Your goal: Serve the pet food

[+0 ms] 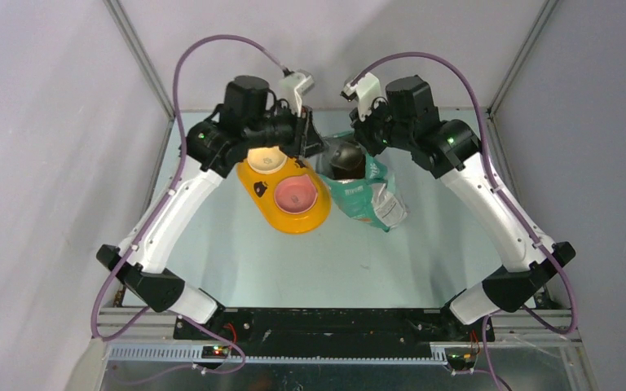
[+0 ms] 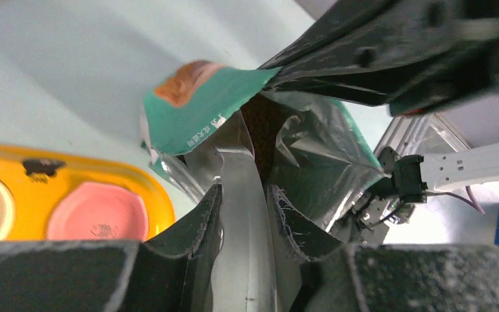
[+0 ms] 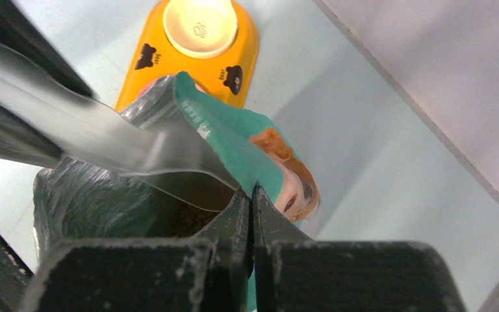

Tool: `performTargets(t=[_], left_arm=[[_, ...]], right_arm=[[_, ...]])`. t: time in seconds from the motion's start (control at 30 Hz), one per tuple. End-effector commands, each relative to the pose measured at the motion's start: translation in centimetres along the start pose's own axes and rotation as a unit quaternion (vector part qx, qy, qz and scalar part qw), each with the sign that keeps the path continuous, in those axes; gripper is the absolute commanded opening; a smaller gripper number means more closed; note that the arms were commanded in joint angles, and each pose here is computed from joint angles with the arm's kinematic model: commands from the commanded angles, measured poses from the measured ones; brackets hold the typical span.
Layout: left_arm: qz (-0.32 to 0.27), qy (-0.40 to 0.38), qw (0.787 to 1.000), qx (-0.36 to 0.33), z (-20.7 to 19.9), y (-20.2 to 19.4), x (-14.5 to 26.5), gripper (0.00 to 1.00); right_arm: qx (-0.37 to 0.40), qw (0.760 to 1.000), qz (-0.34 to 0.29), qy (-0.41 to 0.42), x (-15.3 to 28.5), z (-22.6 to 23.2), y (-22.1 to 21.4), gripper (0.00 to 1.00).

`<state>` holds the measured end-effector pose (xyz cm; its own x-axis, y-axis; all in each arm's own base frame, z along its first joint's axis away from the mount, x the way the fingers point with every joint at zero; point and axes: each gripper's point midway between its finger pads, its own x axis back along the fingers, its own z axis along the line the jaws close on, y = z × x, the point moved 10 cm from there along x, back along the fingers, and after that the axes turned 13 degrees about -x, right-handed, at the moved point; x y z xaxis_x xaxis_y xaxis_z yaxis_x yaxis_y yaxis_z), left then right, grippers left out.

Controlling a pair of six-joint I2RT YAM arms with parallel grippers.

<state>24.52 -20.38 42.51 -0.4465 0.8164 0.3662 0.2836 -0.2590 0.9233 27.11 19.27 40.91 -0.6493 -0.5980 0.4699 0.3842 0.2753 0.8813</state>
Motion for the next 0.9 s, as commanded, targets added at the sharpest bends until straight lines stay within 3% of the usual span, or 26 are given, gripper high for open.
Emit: performTargets(t=[0.0,0.37,0.57,0.87], left_arm=[[0.039,0.096,0.994,0.034,0.7,-1.8,-0.8,0.0],[0.081,0.207,0.975,0.022,1.2,-4.2,-4.0,0.0],[0.106,0.225,0.968,-0.022,1.1,-6.5,-7.0,0.0],[0.18,0.213,0.96,-0.036,1.1,-12.0,-10.7,0.0]], right_arm=[[-0.027,0.99,-0.133,0.027,3.8,1.9,3.6,0.0],[-0.111,0.99,-0.066,0.059,2.1,4.3,0.0,0.0],[-0.19,0.98,-0.008,0.052,-0.1,4.8,-2.3,0.0],[-0.219,0.975,0.031,0.024,-2.1,4.2,-5.0,0.0]])
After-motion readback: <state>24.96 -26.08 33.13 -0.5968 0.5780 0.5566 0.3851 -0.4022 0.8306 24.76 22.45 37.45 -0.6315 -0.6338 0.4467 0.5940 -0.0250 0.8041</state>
